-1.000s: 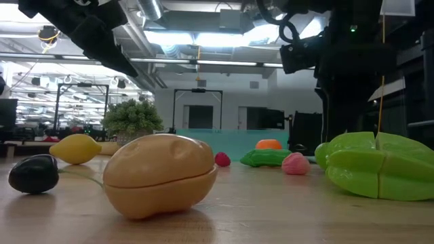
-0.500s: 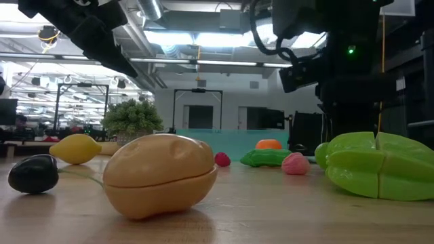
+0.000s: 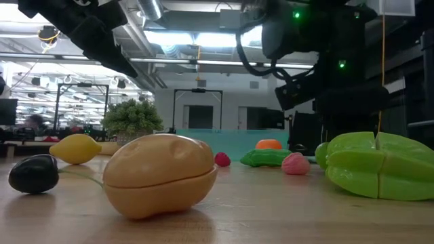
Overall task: Pick and placing Produce into tupperware
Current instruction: Put the lettuce into the blue bin
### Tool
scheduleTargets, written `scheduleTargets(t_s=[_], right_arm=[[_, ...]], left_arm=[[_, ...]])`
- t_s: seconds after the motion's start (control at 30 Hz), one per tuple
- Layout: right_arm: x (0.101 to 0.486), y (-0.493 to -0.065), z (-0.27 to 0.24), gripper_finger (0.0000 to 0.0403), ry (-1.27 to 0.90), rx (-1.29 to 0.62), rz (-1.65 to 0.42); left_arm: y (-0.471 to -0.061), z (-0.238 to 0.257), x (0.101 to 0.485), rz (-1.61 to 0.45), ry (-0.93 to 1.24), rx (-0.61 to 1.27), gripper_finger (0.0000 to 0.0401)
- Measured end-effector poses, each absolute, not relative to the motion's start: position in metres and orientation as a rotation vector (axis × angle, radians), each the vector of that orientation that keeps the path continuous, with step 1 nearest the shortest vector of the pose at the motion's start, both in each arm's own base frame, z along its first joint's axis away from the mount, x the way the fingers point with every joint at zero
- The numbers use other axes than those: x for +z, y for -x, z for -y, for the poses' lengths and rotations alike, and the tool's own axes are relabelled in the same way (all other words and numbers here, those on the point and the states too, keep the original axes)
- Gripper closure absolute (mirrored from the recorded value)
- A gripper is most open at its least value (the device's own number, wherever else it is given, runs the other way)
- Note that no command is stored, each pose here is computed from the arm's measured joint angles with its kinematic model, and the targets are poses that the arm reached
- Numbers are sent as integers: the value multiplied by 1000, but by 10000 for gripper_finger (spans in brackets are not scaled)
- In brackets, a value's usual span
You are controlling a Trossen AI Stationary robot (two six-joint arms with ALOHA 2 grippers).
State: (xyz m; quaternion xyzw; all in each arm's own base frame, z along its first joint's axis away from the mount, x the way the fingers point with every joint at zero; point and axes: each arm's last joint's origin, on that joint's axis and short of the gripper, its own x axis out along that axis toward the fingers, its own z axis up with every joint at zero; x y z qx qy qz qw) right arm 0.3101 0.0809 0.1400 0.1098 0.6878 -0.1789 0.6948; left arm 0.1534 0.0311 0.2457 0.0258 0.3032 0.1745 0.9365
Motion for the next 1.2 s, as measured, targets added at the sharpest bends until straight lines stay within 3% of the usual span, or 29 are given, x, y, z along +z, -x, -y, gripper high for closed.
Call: scheduleTargets(t_s=[0.87,1.2], right_arm=[[139,-316,-82,89,-250,-390,-1476],[139,-316,-82,146,-252,-389,-1479]], left_arm=[[-153,-31,246,-619,-52,357,162],[-153,-31,246,-619,-52,356,162]])
